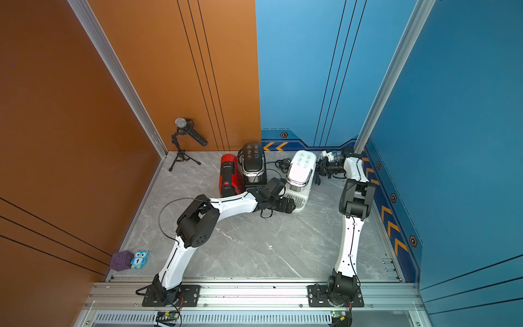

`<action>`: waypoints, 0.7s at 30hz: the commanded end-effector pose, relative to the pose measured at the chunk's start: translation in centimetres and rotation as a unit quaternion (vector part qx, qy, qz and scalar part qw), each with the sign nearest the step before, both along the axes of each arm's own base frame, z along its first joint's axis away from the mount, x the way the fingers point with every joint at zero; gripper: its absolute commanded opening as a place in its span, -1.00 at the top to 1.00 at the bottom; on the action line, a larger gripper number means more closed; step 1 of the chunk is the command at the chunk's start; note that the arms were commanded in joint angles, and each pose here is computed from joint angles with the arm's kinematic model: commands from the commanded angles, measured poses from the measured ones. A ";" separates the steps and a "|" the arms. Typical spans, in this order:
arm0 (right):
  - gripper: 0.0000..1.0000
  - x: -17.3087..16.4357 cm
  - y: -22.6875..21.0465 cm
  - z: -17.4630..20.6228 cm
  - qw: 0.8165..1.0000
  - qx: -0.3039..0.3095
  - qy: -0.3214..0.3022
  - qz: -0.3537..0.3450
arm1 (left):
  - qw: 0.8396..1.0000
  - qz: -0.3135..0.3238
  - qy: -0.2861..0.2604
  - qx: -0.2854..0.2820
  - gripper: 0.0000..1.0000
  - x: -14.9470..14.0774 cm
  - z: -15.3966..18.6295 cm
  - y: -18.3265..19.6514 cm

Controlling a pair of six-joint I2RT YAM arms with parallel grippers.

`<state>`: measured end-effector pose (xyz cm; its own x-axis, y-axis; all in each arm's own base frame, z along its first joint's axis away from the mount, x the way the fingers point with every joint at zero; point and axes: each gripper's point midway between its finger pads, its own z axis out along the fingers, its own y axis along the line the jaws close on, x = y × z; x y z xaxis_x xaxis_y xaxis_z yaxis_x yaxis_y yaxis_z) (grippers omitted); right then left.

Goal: Wipe the surface of a coffee machine
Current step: Wipe the dirt from the surface of the coffee machine.

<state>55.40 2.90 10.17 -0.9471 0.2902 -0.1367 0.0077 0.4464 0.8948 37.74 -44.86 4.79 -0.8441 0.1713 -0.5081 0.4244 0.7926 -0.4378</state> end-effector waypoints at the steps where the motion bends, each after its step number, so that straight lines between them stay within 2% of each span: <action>1: 0.71 -1.4 2.0 2.0 0.998 0.051 0.017 0.026 | 0.999 0.006 0.011 0.040 -0.80 -0.3 -1.5 2.1; 14: 0.71 -2.3 3.4 11.4 0.991 0.095 -0.077 0.056 | 0.999 0.008 0.012 0.045 -0.80 -0.2 -1.9 2.7; 21: 0.71 -2.4 3.5 13.1 0.988 0.103 -0.097 0.062 | 0.999 0.007 0.014 0.047 -0.80 -0.2 -2.2 2.9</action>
<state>54.55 4.31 19.11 -0.9364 0.2578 -0.2381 -0.1527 0.3118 0.9378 37.99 -44.37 4.64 -0.8373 0.1831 -0.5152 0.4351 0.7938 -0.4250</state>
